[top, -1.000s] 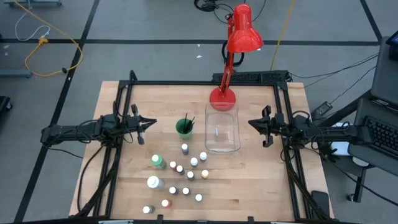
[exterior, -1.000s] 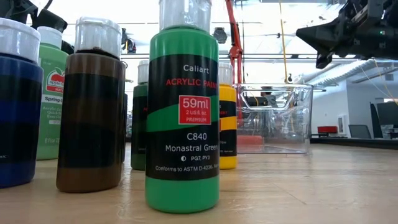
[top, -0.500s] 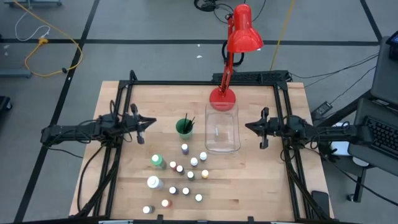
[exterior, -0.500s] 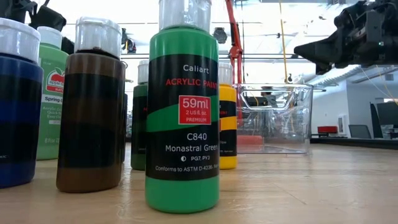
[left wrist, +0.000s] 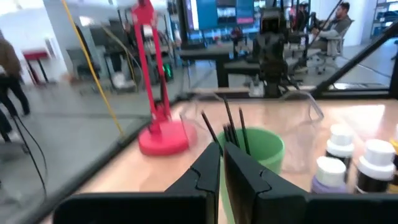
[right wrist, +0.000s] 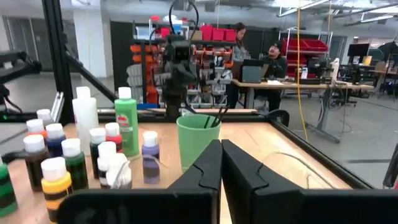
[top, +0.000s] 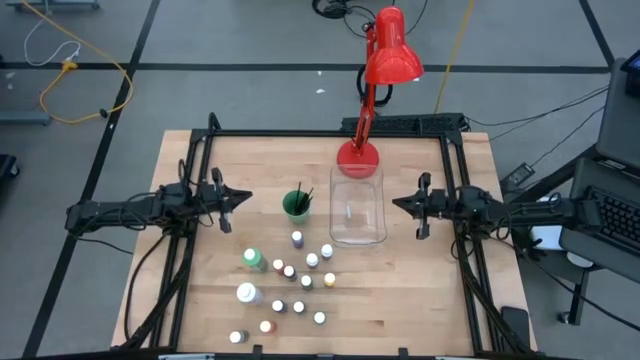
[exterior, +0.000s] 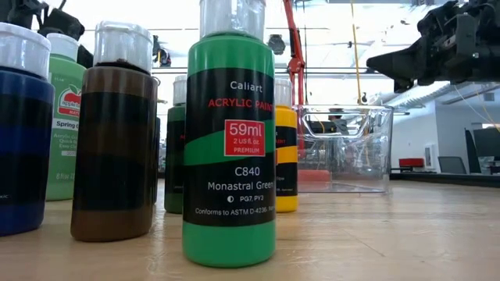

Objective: Pick & Place Paint Supplies
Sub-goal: Put the large green paint bottle into the transparent bin

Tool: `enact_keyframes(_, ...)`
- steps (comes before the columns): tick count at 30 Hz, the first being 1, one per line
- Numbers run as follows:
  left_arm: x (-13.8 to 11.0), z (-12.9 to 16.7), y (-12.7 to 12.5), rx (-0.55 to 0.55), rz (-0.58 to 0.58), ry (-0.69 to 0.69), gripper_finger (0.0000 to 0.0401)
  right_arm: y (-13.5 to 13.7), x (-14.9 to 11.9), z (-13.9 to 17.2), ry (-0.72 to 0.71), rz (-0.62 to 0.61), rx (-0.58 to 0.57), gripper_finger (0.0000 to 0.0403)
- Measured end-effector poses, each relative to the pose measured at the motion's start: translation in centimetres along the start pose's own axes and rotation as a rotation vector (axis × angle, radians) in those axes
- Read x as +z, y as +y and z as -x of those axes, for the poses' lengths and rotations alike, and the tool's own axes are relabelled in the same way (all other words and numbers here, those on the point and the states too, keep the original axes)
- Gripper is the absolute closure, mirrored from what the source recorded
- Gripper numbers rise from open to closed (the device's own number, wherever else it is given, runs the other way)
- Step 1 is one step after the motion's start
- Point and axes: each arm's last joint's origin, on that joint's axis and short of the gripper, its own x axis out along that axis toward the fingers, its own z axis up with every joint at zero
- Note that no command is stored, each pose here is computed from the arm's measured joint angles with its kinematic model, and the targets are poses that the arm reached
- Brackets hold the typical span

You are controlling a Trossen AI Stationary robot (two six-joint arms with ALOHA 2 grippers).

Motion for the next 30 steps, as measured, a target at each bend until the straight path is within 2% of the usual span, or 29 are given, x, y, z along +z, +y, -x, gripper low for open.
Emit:
enact_keyframes(4,-0.7,0.0,-0.1,-0.028,0.087,0.072,0.0375,0.0,0.3,0.0,-0.036,-0.005,-0.008,0.0401)
enact_keyframes(8,-1.4,0.1,-0.2,-0.029,0.154,0.149,0.0375,-0.2,0.5,0.0,-0.047,0.018,-0.073,0.0402)
enact_keyframes(12,-1.1,0.1,-0.5,-0.148,0.173,0.175,0.0375,-0.3,0.7,0.0,-0.075,0.026,-0.088,0.0401)
enact_keyframes(16,1.0,0.0,-0.6,-0.231,0.219,0.137,0.0375,-0.3,0.7,0.0,-0.075,0.020,-0.086,0.0399)
enact_keyframes(21,3.4,-0.4,-1.5,-0.331,0.213,0.176,0.0375,-0.2,0.4,0.0,-0.039,0.022,-0.080,0.0399)
enact_keyframes(25,5.8,-1.0,-2.5,-0.372,0.180,0.193,0.0375,-0.2,0.2,-0.1,-0.019,0.008,-0.054,0.0399)
enact_keyframes(30,8.7,-1.2,-3.7,-0.406,0.079,0.258,0.0375,-0.1,0.2,-0.1,-0.017,-0.008,-0.026,0.0399)
